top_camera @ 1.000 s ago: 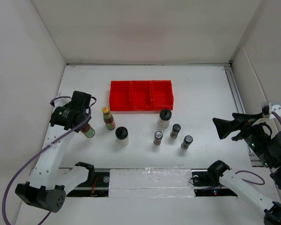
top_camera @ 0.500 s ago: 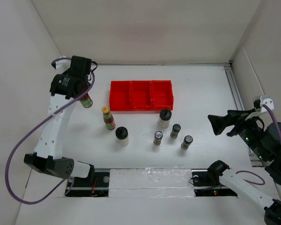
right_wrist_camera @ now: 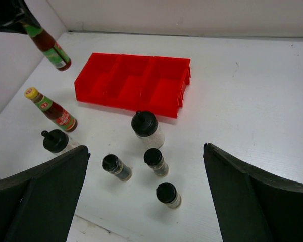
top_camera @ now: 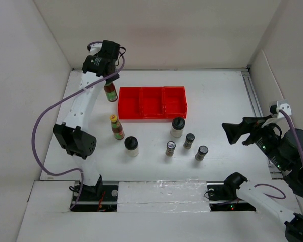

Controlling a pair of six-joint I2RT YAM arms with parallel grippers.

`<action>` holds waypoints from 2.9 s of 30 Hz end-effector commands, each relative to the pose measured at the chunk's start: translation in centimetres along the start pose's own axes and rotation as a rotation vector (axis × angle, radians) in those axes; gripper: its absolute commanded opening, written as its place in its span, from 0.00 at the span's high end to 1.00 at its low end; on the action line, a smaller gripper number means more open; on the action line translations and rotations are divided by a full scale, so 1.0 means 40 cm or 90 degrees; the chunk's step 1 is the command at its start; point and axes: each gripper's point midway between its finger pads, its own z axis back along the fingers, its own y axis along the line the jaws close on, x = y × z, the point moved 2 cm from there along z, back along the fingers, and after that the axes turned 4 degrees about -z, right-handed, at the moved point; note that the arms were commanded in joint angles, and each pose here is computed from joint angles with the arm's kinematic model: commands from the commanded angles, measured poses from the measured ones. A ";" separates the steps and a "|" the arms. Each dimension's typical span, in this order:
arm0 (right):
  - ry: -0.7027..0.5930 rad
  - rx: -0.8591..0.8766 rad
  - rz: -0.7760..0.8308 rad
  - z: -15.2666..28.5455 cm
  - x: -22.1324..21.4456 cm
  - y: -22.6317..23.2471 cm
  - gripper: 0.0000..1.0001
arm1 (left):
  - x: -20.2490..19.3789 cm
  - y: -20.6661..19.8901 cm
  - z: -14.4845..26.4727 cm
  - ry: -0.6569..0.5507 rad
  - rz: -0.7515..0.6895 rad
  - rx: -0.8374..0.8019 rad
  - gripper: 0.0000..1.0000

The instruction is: Organize the condiment bottles

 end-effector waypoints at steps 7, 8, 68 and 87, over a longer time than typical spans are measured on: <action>-0.031 0.023 -0.007 -0.014 0.038 0.024 0.00 | 0.101 -0.124 0.003 -0.054 0.009 -0.125 1.00; -0.031 0.020 -0.007 -0.015 0.038 0.023 0.00 | 0.097 -0.137 -0.012 -0.050 0.005 -0.132 1.00; -0.021 0.045 -0.008 -0.010 0.023 0.034 0.00 | 0.068 -0.084 0.148 -0.099 0.013 -0.132 0.01; 0.003 0.083 -0.003 -0.053 0.001 0.067 0.00 | -0.419 0.114 0.054 0.117 -0.142 -0.158 0.01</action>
